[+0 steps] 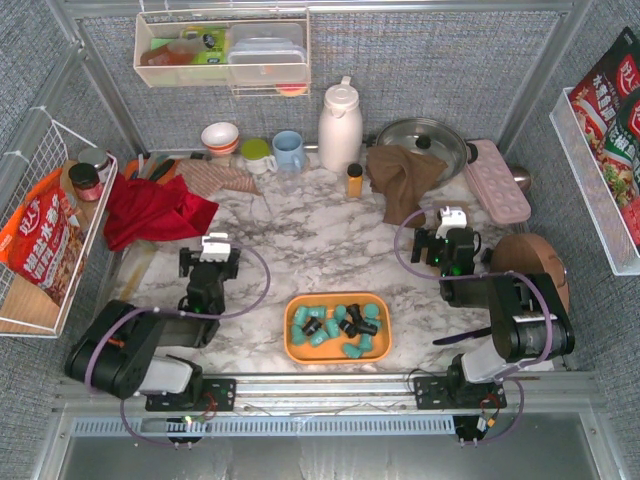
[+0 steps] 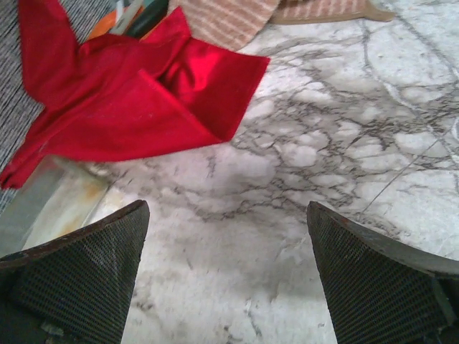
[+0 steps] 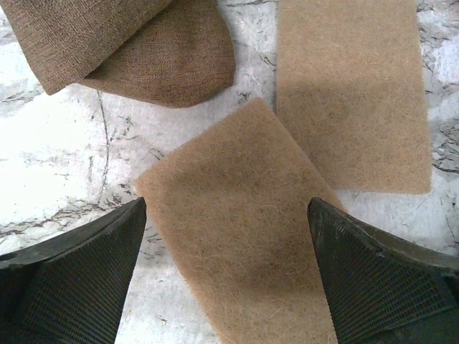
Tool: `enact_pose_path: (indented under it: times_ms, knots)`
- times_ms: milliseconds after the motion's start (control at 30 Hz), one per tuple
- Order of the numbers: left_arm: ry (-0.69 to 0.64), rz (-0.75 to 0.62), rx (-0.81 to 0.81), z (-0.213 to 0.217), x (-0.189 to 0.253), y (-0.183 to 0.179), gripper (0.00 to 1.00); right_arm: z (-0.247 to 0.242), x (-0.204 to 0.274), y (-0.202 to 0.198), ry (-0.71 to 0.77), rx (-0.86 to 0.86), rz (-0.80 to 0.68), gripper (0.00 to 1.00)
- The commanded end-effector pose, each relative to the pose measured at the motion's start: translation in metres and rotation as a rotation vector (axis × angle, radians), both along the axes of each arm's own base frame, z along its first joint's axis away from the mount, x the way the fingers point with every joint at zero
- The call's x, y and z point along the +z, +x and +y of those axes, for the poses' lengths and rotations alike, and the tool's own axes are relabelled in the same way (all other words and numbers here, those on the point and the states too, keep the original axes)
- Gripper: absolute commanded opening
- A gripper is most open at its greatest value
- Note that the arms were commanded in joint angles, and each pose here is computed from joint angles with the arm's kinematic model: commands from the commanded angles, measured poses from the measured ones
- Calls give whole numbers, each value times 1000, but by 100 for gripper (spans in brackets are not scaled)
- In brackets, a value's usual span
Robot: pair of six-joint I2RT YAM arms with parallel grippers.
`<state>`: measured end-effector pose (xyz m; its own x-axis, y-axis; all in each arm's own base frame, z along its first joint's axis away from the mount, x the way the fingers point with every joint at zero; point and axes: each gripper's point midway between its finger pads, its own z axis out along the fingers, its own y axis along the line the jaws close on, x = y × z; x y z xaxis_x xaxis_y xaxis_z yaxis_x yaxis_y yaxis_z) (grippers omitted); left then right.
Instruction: Mix the coffee capsules in the storage basket
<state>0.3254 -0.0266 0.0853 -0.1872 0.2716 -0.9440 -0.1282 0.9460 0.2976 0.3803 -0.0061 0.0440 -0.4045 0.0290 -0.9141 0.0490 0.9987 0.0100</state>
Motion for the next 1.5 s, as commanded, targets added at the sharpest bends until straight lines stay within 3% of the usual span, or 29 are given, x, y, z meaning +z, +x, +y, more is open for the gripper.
enact_pose_path:
  times_ms: [0,100,200,367,533,633,733,767,867,1467]
  knots:
    - [32,-75,-117,-20,19,23,100,0,5,3,4,-4,-14,99]
    - [50,-72,-102,-14,18,27,100,0,5,3,2,-5,-13,99]
    - [25,-151,-79,1,27,18,100,0,4,3,0,-6,-13,99]
    - [-135,-314,20,40,41,-6,100,0,5,3,-7,-8,-14,99]
    - [-185,-298,6,49,33,6,100,0,5,3,-15,-12,-13,99]
    - [-216,-307,78,64,33,18,100,1,5,3,-17,-12,-13,99]
    - [-332,-122,165,88,4,45,100,0,5,3,-18,-14,-12,99]
    - [-363,-83,128,86,-1,51,100,1,6,4,-18,-13,-15,99]
    - [-372,-166,89,86,10,46,100,1,6,4,-18,-12,-16,99]
    - [-349,-133,27,77,8,50,100,1,5,3,-17,-14,-13,99]
